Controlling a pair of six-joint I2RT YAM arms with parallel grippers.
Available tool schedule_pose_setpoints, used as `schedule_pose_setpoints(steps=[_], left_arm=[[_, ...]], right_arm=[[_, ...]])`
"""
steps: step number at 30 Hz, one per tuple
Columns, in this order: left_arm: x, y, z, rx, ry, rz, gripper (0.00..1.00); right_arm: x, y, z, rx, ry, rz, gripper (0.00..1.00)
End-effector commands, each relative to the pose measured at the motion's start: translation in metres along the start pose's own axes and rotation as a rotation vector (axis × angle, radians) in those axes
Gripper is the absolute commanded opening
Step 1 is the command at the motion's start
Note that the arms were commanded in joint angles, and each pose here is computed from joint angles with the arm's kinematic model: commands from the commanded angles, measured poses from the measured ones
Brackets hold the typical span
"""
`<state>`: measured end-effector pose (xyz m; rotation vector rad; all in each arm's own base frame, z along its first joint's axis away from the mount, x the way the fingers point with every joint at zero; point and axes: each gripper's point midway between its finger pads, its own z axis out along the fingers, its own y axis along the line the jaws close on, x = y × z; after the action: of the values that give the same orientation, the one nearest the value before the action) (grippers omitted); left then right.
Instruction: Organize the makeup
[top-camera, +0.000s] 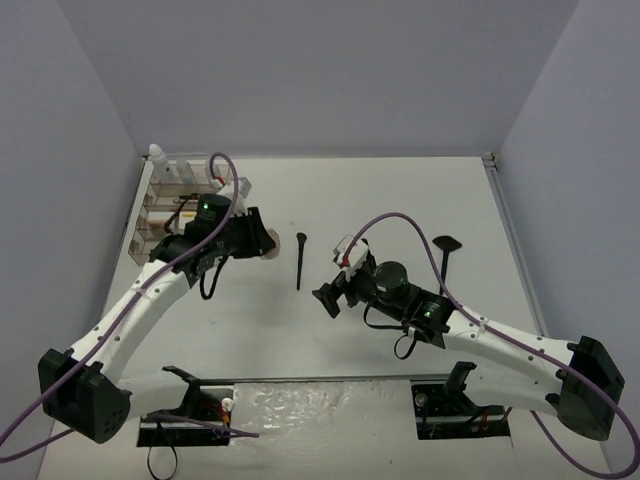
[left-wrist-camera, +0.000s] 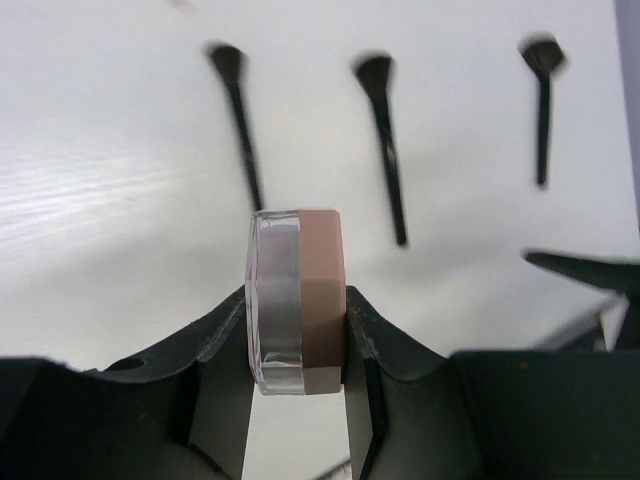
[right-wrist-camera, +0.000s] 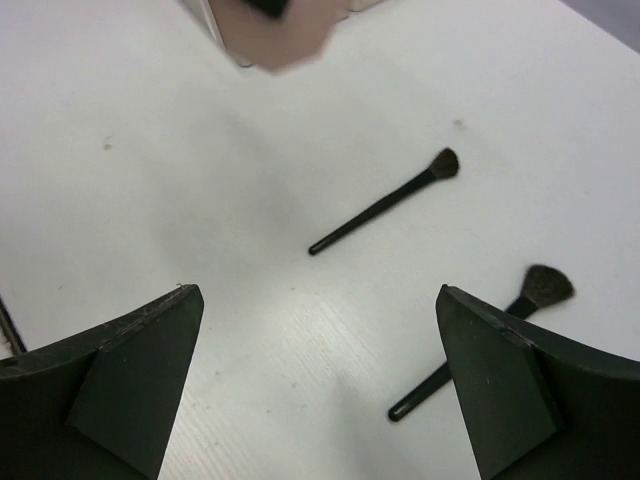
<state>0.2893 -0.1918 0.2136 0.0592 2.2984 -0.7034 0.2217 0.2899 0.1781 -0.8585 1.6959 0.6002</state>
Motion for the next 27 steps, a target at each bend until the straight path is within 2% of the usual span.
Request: schedule_pose_setpoints(steps=[1,4,7,12,18,23,27], left_arm=[[-0.077,0.089,-0.024,-0.383,-0.237,-0.082,0.0],[-0.109,0.121,-0.023,-0.48,-0.306,-0.168,0.0],[-0.134,0.143,-0.016,-0.497,-0.352,-0.211,0.0],[-0.171,0.2,0.017,-0.431,-0.41,-0.306,0.0],[-0.175,0.251,0.054,-0.385,-0.356,-0.311,0.0],[-0.177,0.268,0.062,-0.414,-0.344,-0.328,0.02],[-0.171,0.275,0.064,-0.414,-0.339,-0.363,0.15]], right_arm=[[-0.011,-0.034,-0.012,0.175,-0.058,0.049,1.0],[-0.007,-0.043,-0.016,0.228,-0.051,0.063,1.0],[-0.006,-0.048,-0.019,0.256,-0.052,0.068,1.0],[-0.005,-0.049,-0.022,0.258,-0.072,0.107,1.0],[-0.003,-0.047,-0.02,0.241,-0.074,0.118,1.0],[0.001,-0.048,-0.018,0.245,-0.067,0.119,1.0],[0.002,-0.048,-0.017,0.244,-0.062,0.119,1.0]])
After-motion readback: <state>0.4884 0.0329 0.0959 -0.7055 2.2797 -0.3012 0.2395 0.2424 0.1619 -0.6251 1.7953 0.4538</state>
